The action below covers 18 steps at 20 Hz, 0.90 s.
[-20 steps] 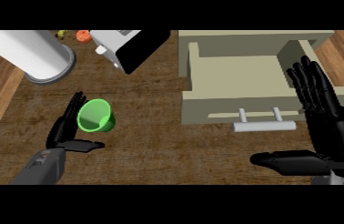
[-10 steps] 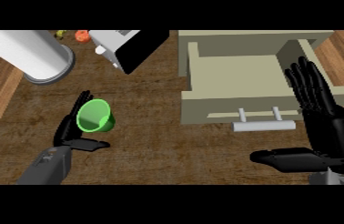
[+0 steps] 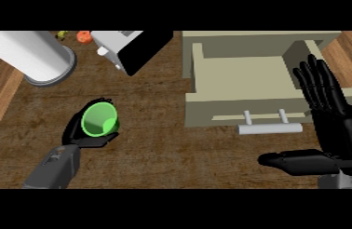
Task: Pick up the cup, place it into the drawer and close the drawer
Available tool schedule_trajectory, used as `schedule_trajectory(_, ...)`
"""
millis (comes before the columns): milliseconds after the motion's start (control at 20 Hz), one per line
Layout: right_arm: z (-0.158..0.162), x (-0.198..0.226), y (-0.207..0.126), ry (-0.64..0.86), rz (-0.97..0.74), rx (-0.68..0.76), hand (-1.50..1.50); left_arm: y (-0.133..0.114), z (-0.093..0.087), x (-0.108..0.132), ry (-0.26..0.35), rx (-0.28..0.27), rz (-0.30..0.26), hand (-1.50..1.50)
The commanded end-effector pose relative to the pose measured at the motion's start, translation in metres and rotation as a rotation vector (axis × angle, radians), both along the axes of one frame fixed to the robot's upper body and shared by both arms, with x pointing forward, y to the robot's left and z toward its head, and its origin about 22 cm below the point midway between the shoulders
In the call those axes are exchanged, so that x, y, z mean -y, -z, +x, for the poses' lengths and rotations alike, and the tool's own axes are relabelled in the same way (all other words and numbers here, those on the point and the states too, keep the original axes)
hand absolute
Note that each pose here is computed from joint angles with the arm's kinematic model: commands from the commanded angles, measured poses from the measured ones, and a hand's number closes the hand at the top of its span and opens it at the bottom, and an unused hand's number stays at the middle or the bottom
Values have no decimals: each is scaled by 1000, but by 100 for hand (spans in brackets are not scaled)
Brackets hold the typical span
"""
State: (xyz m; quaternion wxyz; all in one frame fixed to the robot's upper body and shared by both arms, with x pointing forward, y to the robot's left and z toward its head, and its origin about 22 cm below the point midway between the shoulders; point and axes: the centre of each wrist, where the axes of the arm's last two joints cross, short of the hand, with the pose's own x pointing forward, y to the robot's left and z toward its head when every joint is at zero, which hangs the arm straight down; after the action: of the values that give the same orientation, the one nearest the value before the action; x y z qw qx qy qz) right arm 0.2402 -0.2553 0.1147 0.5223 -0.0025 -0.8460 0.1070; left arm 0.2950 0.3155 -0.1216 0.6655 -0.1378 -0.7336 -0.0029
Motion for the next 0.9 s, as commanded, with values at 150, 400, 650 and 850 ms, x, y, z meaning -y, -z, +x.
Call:
schedule_trajectory(150, 2, 6, -5, 17, -11, -10, -150, 7, -5, 9, 133, 84, -262, 150)
schedule_trajectory(400, 3, 6, 10, 21, -22, -9, -150, 11, -7, 20, -61, 147, -263, 150)
schedule_trajectory(650, 1, 13, 10, 44, -41, -15, -150, 6, -14, -10, -312, 246, -221, 150)
schedule_trajectory(850, 3, 14, 10, 40, -30, -3, -150, 5, -14, -7, -295, 291, -219, 150)
